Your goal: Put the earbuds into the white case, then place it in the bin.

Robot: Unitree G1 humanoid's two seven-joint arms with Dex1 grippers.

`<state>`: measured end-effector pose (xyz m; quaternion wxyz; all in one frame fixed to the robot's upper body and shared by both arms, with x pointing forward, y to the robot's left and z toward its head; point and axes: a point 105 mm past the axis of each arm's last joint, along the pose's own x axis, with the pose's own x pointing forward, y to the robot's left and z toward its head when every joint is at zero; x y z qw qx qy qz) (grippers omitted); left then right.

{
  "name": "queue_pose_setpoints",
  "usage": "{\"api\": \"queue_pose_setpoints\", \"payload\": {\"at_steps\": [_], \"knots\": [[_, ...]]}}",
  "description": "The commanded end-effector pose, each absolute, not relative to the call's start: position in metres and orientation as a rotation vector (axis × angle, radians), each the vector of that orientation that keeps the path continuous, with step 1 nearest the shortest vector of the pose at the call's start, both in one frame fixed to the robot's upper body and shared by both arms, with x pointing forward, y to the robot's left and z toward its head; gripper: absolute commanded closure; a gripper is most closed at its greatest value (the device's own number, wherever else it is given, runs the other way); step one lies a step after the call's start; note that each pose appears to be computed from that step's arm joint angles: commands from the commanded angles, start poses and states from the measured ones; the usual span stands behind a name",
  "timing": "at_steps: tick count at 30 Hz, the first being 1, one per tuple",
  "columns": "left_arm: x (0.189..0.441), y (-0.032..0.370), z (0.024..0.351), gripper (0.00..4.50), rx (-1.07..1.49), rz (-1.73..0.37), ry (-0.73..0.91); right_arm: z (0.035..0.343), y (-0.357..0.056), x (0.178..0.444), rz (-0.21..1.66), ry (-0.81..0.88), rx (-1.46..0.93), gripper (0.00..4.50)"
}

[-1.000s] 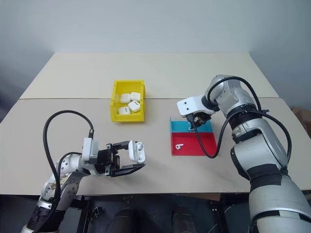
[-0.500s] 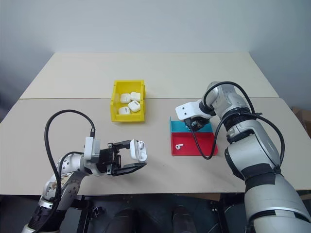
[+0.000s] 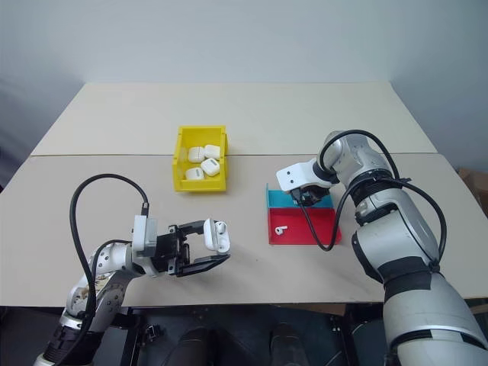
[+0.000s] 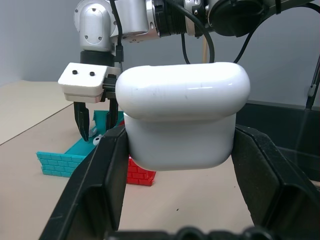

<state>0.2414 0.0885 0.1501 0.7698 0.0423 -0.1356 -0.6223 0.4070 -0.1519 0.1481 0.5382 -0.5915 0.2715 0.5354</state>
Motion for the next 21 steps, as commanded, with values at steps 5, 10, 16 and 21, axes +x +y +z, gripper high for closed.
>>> {"api": "queue_pose_setpoints", "payload": {"at_steps": [5,10,16,21], "knots": [[0.2415,0.0865,0.1631,1.72,0.108,-1.351,-0.339,0.1572,-0.1470,0.4092,1.271,0.604,-1.429,2.88],[0.2421,0.0873,0.1623,1.72,0.113,-1.350,-0.331,0.1552,-0.1480,0.4092,1.269,0.606,-1.433,3.85],[0.2423,0.0867,0.1620,1.72,0.110,-1.350,-0.335,0.1550,-0.1480,0.4098,1.264,0.604,-1.434,3.85],[0.2423,0.0867,0.1622,1.72,0.108,-1.346,-0.336,0.1567,-0.1474,0.4103,1.258,0.601,-1.430,3.85]]}}
